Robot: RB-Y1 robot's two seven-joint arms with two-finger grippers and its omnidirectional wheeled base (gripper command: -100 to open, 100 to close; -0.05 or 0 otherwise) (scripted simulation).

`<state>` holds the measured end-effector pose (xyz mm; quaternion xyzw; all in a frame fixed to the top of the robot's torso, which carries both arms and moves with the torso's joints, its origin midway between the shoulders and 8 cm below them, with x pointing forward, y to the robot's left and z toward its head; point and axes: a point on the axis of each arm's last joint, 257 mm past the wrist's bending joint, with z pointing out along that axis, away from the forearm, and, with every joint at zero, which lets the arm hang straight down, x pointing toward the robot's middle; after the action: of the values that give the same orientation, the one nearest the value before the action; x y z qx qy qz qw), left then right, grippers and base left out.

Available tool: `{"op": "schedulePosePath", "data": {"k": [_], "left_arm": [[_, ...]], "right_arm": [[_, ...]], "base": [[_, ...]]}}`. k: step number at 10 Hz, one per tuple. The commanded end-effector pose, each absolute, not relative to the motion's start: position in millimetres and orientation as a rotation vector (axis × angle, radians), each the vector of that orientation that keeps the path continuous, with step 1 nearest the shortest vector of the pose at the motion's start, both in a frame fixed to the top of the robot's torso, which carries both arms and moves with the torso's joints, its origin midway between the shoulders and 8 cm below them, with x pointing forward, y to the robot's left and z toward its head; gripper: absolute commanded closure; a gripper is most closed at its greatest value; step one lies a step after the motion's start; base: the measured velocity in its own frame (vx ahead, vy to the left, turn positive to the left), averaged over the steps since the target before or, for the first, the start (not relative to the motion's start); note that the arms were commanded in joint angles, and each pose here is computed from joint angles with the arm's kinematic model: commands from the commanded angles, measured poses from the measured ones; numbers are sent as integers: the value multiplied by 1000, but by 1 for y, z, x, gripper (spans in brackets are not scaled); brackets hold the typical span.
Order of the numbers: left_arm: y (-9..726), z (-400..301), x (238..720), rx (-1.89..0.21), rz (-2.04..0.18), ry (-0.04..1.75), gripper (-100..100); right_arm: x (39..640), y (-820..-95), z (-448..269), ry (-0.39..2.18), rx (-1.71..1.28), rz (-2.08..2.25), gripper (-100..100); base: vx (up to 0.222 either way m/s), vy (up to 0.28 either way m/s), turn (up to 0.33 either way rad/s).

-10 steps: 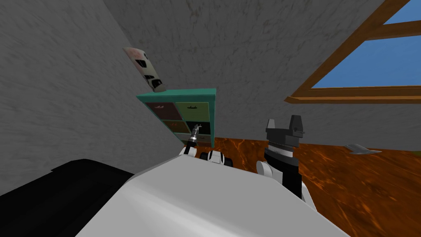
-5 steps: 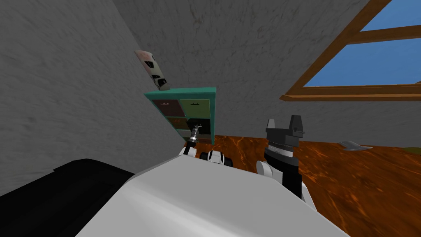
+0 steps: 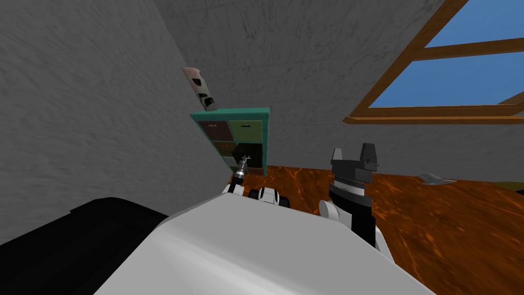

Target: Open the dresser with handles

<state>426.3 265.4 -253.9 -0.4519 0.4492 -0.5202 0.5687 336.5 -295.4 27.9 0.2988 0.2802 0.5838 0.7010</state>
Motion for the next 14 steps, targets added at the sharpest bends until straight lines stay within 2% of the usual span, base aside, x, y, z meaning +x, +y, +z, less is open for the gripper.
{"op": "schedulePosePath", "data": {"k": [1, 9, 10, 14], "left_arm": [[268, -239, 428, -1065, -1220, 1054, -100], [272, -210, 426, -1079, -1214, 1060, -100], [272, -211, 426, -1084, -1212, 1063, 0], [272, -215, 425, -1093, -1206, 1071, 0]], "right_arm": [[336, -295, 28, 624, 666, 1300, 0], [336, -295, 28, 624, 666, 1300, 0], [336, -295, 28, 624, 666, 1300, 0], [336, -295, 28, 624, 666, 1300, 0]], "base": [[2, -3, -13], [7, -2, -5], [0, 0, 0], [0, 0, 0]]}}
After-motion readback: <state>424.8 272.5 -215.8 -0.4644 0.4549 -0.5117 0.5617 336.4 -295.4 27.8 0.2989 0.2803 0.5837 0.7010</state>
